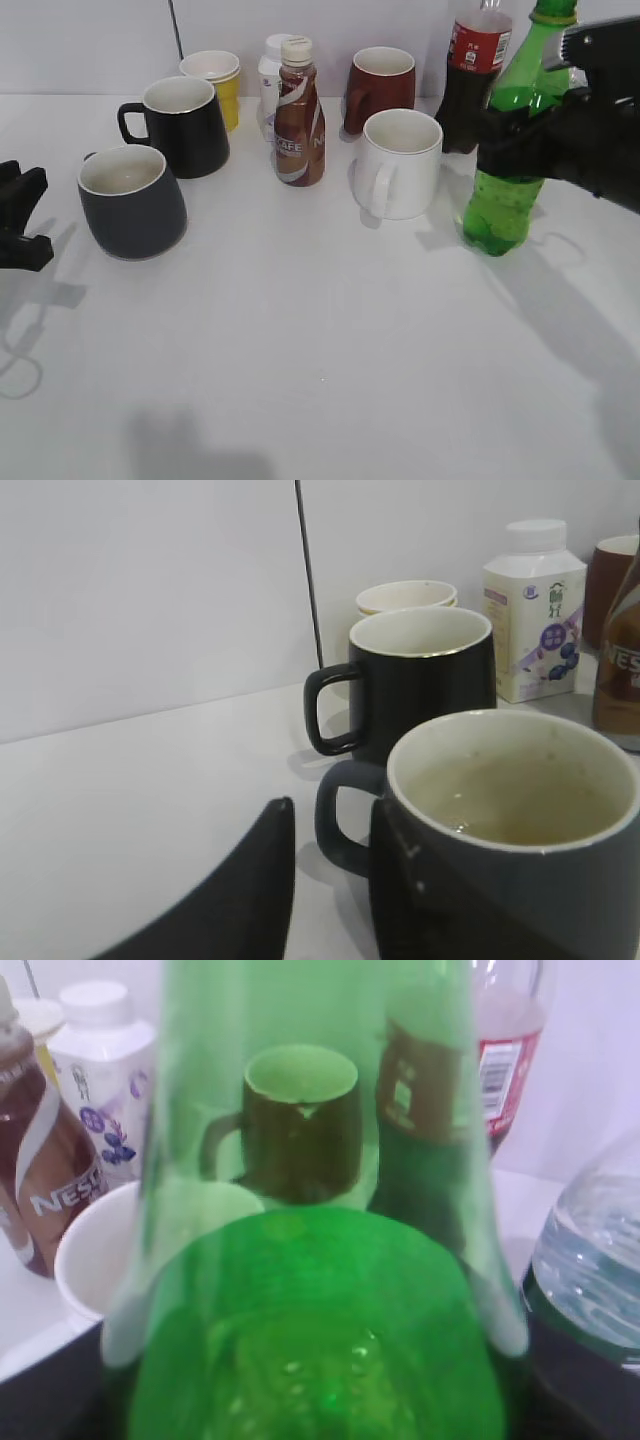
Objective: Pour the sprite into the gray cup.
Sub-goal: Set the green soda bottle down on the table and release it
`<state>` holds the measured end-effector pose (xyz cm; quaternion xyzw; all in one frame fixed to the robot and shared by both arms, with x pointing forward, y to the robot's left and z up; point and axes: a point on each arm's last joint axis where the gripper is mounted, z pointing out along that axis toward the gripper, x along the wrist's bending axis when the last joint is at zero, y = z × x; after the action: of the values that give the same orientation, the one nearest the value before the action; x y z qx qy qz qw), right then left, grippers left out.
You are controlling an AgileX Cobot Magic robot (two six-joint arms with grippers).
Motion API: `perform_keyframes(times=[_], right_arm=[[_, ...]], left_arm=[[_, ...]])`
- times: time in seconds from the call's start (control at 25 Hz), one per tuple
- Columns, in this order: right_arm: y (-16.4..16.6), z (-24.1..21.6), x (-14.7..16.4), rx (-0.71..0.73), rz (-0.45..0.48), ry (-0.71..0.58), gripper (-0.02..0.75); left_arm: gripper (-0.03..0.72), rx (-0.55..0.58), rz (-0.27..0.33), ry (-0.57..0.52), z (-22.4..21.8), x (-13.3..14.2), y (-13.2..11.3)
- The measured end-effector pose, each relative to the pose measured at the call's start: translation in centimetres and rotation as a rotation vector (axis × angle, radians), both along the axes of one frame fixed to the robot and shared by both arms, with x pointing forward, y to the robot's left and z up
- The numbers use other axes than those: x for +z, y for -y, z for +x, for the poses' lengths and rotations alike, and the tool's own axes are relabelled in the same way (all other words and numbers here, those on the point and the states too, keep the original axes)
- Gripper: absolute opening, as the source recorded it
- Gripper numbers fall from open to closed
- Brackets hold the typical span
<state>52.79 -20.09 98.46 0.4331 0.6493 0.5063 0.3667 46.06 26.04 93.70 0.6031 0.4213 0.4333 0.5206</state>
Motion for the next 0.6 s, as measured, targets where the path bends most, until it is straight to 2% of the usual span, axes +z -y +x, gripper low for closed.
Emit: perform_keyframes(times=[0.16, 0.28, 0.44, 0.6], right_arm=[[0.2, -0.6, -0.7, 0.001, -0.001, -0.007, 0.486], [0.2, -0.8, -0.8, 0.002, 0.006, 0.008, 0.538], [0.2, -0.7, 0.1, 0.005, 0.040, 0.096, 0.630], [0.3, -0.9, 1.1, 0.004, 0.052, 0.144, 0.652]], left_arm=[[0.212, 0.000, 0.000, 0.000, 0.0, 0.0, 0.0], [0.212, -0.001, 0.000, 0.000, 0.0, 0.0, 0.0], [0.212, -0.002, 0.000, 0.001, 0.0, 0.0, 0.0], [0.212, -0.007, 0.000, 0.020, -0.1, 0.5, 0.0]])
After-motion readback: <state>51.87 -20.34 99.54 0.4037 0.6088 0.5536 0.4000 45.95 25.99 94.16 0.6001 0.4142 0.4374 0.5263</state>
